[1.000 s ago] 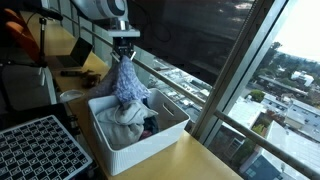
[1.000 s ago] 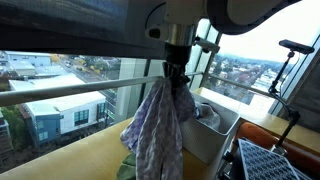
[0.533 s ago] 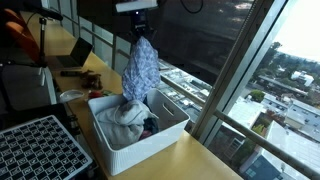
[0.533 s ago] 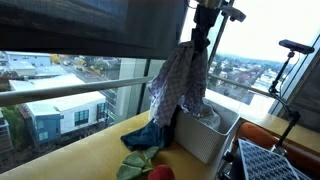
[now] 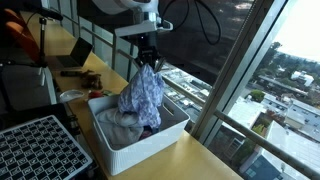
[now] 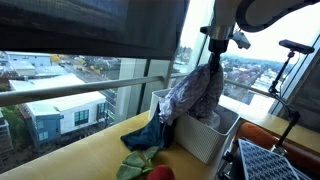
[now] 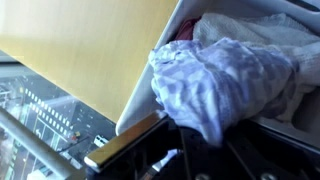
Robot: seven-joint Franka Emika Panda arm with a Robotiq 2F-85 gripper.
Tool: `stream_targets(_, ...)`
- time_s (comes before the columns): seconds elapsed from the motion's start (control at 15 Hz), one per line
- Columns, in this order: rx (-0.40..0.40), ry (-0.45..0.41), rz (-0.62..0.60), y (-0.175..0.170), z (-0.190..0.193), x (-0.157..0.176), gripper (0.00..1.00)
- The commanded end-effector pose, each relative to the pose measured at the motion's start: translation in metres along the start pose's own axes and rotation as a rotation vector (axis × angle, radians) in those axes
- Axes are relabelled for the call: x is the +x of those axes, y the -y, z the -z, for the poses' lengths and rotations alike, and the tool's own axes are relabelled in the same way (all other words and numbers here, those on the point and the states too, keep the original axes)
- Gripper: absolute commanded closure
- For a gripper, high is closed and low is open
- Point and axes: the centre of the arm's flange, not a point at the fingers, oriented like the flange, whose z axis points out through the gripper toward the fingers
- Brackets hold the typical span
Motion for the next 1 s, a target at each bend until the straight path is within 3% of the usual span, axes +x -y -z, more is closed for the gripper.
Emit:
stream_targets(0.0, 0.026, 0.048, -0.052, 0.011, -0.048, -0.014, 0.99)
stream_targets(0.33, 0.078, 0.097, -0.012, 0.051, -0.099, 0.002, 0.99)
stream_targets(0.4, 0.083, 0.109, -0.003, 0.058, -0.103, 0.008, 0.70)
stream_targets(0.47, 0.083, 0.117, 0.008, 0.062, -0.103, 0.011, 0.69)
stream_targets(0.67, 0.047, 0.114, 0.032, 0.068, -0.084, 0.017, 0.49)
stream_targets(0.93, -0.062, 0.093, 0.081, 0.077, -0.032, 0.025, 0.19)
